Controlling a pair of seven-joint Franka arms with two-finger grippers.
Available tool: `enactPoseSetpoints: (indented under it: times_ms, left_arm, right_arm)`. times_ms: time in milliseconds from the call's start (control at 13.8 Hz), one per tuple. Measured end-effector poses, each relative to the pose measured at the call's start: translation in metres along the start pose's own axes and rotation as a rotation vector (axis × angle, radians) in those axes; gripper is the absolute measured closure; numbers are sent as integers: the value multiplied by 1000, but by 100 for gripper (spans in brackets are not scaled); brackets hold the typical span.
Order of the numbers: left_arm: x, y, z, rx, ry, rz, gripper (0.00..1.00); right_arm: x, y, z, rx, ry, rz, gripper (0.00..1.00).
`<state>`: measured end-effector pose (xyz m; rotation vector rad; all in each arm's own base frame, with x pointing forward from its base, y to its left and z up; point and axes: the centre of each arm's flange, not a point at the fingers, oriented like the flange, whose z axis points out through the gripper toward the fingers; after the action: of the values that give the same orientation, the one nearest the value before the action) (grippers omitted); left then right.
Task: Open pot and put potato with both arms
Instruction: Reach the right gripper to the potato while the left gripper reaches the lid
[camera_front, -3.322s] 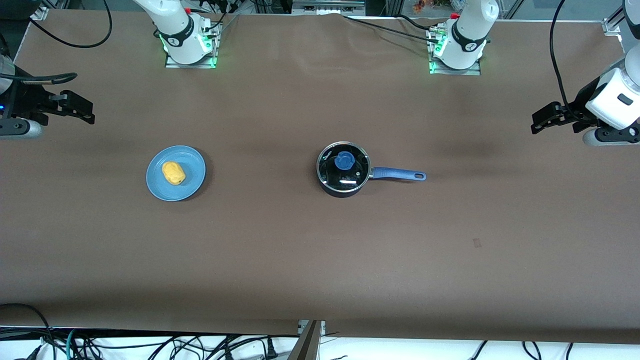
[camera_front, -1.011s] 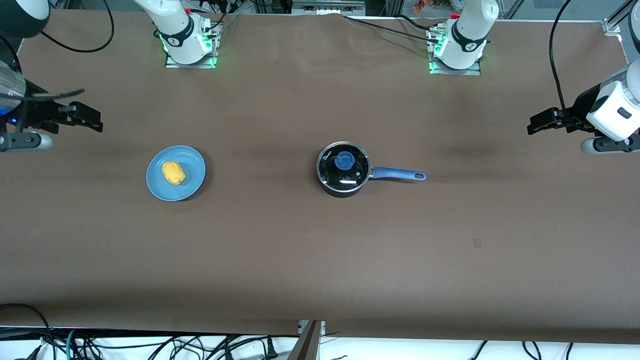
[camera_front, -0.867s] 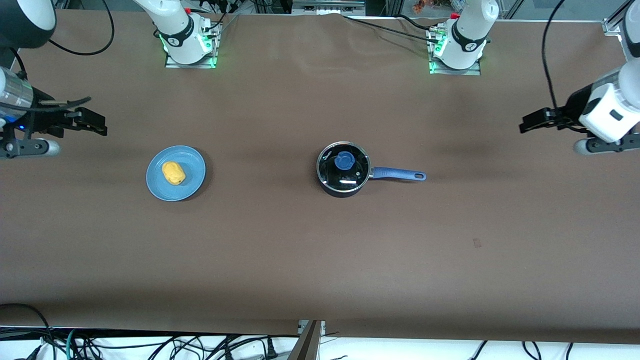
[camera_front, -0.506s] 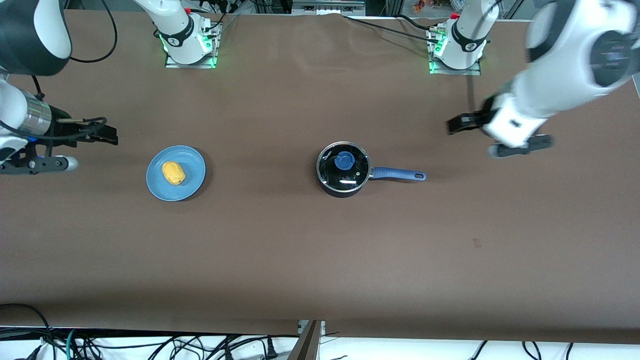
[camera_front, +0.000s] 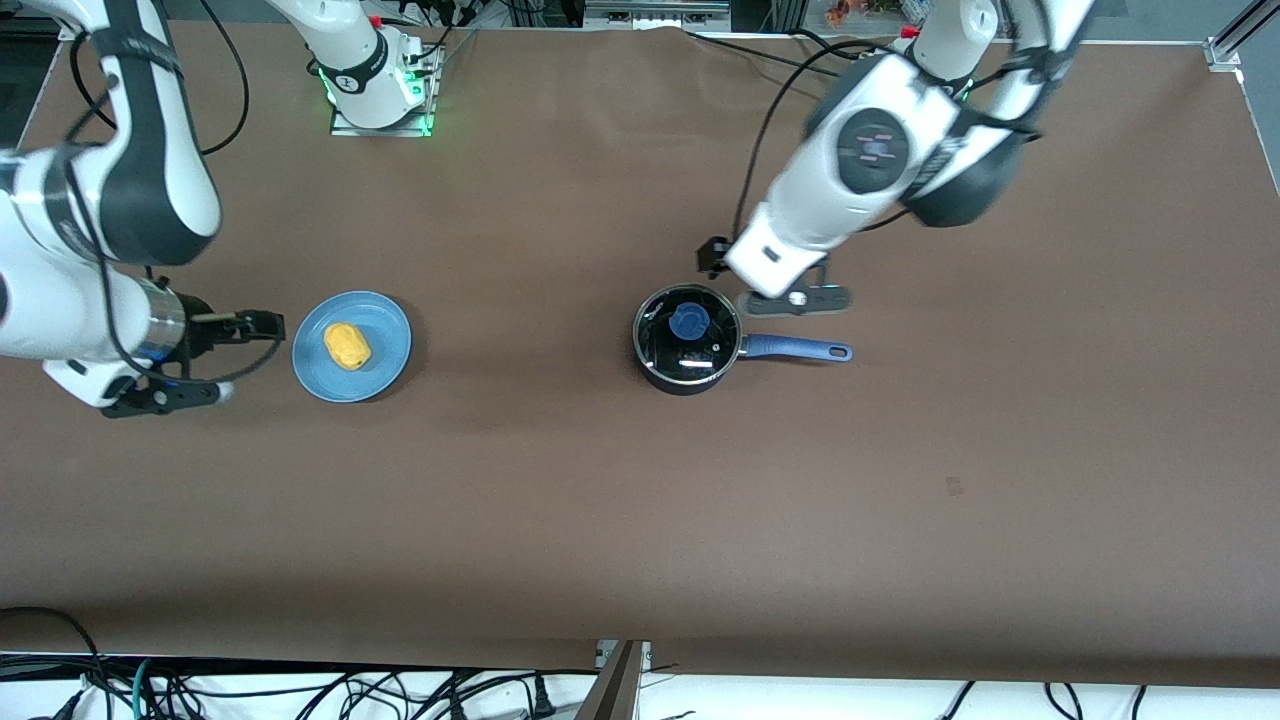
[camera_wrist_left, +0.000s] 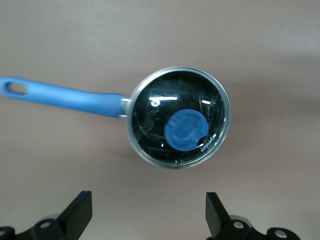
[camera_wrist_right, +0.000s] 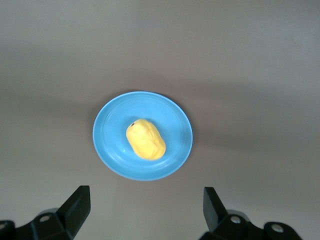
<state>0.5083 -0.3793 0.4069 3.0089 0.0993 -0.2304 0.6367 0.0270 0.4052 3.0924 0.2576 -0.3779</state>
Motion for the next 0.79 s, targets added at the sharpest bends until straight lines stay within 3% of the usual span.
enactPoseSetpoints:
  times_ms: [289,578,794]
  left_arm:
    - [-29,56,58,59,60,153,0]
    - [-22,61,79,96,132,229,0]
    - [-15,58,87,97,144,240,0]
  right_arm:
    - [3,-3,55,1,5,-22,0]
    - [-3,-8,97,0,3,-54,0]
    - [-9,-11,127,0,6,-109,0]
